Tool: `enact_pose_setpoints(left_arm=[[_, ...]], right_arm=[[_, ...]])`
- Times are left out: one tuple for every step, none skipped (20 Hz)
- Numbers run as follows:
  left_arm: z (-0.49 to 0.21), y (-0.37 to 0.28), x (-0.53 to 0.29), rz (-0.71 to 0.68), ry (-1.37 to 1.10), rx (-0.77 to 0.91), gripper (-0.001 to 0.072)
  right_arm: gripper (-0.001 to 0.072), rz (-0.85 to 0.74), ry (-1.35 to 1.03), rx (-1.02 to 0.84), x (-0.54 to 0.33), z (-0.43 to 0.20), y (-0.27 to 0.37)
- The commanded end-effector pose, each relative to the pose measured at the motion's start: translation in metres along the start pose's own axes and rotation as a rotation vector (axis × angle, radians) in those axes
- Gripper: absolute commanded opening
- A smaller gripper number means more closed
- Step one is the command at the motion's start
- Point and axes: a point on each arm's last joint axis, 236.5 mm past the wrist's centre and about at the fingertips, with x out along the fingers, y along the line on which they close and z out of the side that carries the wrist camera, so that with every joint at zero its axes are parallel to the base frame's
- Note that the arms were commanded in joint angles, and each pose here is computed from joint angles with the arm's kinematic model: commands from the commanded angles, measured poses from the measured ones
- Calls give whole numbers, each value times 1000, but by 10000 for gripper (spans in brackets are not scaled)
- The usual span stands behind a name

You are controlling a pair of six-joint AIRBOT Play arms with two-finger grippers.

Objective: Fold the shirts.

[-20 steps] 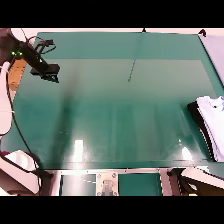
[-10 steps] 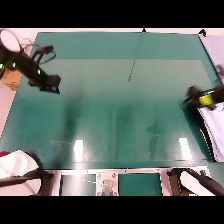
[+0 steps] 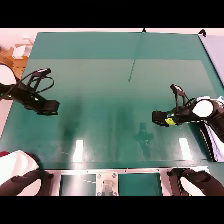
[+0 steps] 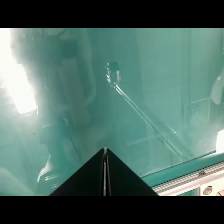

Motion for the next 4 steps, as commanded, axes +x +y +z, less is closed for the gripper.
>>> enact_pose_setpoints(left_arm=[[-3, 0, 1, 1, -6, -1, 22], [-3, 0, 1, 1, -6, -1, 22], [-3, 0, 1, 1, -6, -1, 23], [-3, 0, 1, 1, -6, -1, 22]], right_arm=[[18, 7, 5, -17, 3, -6, 6], [18, 7, 5, -17, 3, -6, 6], [18, 7, 5, -17, 4, -6, 6], [18, 7, 5, -17, 3, -6, 6]])
